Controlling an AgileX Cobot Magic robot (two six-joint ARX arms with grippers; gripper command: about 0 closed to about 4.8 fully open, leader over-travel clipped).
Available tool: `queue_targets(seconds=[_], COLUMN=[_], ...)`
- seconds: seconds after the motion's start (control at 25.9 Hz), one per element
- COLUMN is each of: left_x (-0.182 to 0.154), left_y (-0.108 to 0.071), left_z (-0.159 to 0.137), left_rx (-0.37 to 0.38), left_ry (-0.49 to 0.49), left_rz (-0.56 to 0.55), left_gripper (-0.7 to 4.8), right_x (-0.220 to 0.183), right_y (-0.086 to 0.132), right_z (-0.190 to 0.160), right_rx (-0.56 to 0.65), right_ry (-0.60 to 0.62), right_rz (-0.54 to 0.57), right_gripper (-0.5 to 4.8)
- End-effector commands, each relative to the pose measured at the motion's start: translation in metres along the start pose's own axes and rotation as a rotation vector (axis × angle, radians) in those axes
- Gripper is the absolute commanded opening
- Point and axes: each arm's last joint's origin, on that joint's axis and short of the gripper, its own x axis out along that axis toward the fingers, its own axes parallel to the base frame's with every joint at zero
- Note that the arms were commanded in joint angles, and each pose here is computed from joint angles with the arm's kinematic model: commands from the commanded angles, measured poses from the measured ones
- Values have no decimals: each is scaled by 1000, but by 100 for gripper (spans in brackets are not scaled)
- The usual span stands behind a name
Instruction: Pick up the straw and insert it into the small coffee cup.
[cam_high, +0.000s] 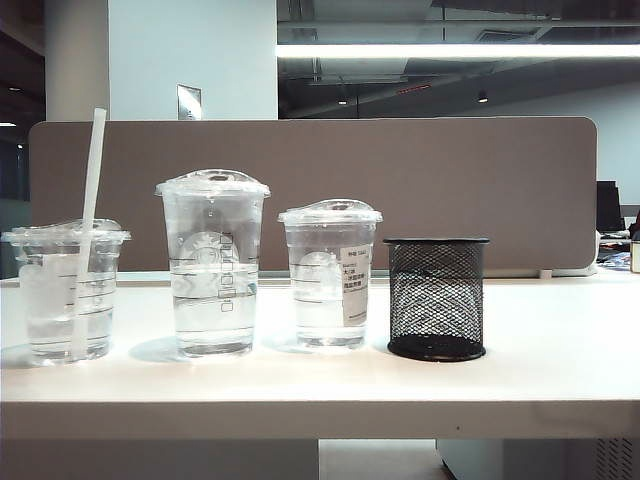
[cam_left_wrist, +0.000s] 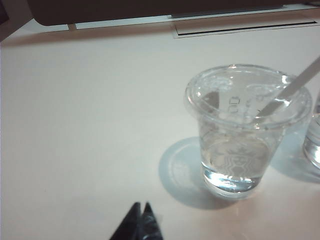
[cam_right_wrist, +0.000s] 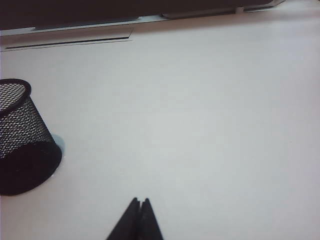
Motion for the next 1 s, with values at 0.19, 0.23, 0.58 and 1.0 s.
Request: queue_targets(seconds=[0.19, 0.23, 0.58, 1.0], left_x=[0, 0, 0, 0], left_y=[0, 0, 0, 0], left_z=[0, 0, 0, 0], left_rx=[-2, -2, -2, -2], left_ry=[-2, -2, -2, -2], left_rz=[-4, -4, -4, -4], left_gripper=[-5, -5, -5, -5], right_x=[1, 1, 1, 1], right_y=[-1, -1, -1, -1], right_z=[-1, -1, -1, -1], right_rx=[-111, -111, -111, -110], right_ry=[-5, -5, -6, -6], right_rz=[-25, -24, -23, -23], right_gripper=[-1, -1, -1, -1])
